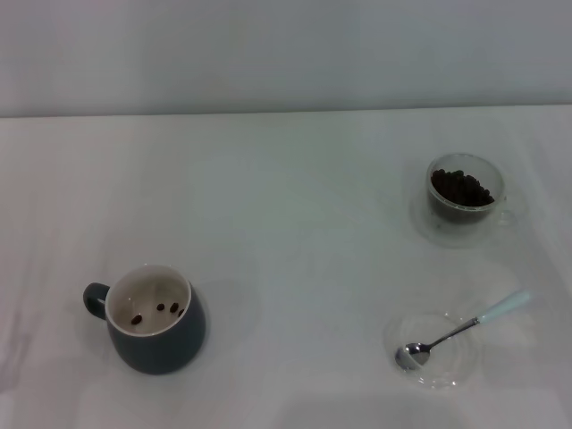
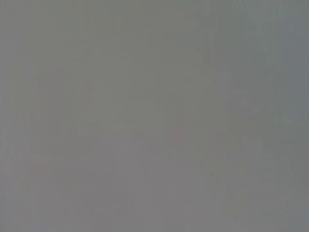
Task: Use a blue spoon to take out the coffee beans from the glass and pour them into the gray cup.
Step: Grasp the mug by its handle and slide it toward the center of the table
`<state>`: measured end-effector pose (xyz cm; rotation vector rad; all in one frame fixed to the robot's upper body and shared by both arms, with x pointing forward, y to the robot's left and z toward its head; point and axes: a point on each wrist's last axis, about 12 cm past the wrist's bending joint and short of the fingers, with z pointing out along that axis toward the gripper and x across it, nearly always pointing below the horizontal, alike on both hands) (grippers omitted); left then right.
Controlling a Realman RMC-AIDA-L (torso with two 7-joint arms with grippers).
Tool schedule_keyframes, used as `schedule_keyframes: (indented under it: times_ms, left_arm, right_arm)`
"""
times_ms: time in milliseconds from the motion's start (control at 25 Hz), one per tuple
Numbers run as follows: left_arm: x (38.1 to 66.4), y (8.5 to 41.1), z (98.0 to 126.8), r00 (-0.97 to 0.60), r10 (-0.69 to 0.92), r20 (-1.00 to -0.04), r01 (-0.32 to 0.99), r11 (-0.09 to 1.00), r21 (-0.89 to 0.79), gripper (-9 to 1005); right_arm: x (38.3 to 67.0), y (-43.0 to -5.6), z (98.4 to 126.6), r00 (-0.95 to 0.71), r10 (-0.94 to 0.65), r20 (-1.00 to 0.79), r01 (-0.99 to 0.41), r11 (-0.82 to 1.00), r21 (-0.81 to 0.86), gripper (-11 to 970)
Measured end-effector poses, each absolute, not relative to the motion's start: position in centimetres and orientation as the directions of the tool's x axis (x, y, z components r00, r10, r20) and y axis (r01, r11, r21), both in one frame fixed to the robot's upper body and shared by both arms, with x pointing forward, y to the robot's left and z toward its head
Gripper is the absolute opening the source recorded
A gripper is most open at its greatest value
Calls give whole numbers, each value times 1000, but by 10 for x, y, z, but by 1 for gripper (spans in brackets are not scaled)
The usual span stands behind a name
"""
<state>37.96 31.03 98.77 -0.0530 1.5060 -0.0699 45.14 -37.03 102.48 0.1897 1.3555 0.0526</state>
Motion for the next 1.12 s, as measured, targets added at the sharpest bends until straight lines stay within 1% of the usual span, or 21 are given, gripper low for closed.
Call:
schedule_keyframes:
  times_ms: [400,680,920,1000,1080,1120]
  left_arm:
    - [372,308,985,49,-84,-995,22,996,-83,771]
    - [352,309,981,14,-78,-997,22,997,-78,770]
    - [330,309,979,-12,-29,-1000,101,994,-30,769]
    - [328,309,978,-19,-20,-1000,113,993,-22,769]
    - [326,307,975,-43,12,-999,176,984,4,769]
    - [326,307,975,-47,18,-999,187,982,9,768]
  right_arm:
    - [453,-370,1026,221,150,-964,67,983,168,856]
    - [459,-367,1030,240,145,-960,34,987,158,857]
    - [462,-367,1033,251,140,-958,24,988,151,857]
    - [464,-366,1033,252,141,-957,21,988,151,857]
    - [466,-365,1033,247,142,-958,21,988,152,857]
    - [466,-365,1033,247,143,-958,20,988,152,857]
